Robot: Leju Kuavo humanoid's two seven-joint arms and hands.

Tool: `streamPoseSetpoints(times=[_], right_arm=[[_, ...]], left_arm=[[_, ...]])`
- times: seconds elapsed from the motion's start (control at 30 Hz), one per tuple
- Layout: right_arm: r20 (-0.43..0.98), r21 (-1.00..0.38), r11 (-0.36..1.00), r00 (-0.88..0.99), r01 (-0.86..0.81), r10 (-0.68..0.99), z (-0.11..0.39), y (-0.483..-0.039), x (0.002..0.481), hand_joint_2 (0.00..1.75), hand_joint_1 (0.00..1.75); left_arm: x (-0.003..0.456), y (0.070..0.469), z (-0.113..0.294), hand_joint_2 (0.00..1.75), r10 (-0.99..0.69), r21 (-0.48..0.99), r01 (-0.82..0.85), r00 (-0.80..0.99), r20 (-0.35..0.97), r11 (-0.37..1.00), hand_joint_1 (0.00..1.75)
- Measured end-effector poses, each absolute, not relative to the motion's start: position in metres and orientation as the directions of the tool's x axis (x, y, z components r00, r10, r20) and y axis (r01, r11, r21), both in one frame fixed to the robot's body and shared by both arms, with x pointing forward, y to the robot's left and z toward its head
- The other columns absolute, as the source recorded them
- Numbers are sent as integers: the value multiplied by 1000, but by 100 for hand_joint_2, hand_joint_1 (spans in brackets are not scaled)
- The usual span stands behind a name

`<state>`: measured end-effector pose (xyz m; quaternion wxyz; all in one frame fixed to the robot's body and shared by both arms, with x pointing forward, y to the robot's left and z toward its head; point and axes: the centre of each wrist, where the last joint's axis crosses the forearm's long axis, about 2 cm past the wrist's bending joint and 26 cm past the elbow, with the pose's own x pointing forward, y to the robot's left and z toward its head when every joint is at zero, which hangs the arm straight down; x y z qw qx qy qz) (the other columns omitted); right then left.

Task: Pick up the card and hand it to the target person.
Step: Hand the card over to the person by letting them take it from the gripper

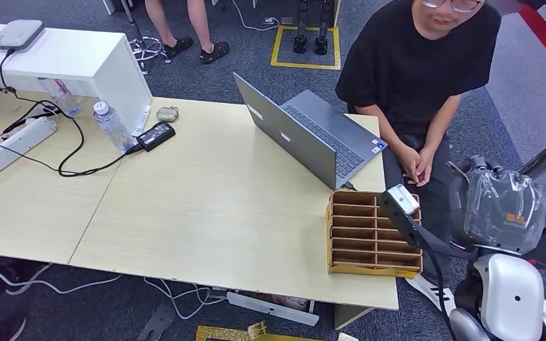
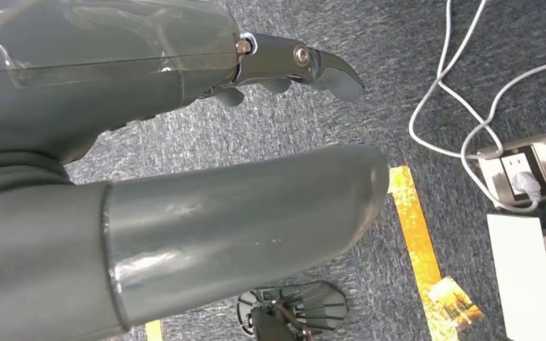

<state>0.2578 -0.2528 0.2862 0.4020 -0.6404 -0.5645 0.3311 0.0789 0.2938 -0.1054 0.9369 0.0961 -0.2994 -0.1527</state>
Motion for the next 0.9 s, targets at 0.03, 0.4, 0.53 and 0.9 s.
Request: streamPoseSetpoints(times=[0.03,0.4,0.53,0.9], right_arm=[[23,-877,-48,142,479,990,289,-255,259,175,155],[-117,-810,-195,174,553,978,288,-282,276,175,157],[-183,-814,-261,197,520,963,277,-294,283,175,157],[-236,-829,-305,201,469,951,252,-305,289,175,154]], left_arm=[[79,293,-105,0,-347,271,233,773,532,934,0],[79,286,-105,0,-366,257,266,762,535,929,0],[78,285,-105,0,-375,256,278,759,532,926,0],[78,282,-106,0,-396,246,311,754,523,918,0]])
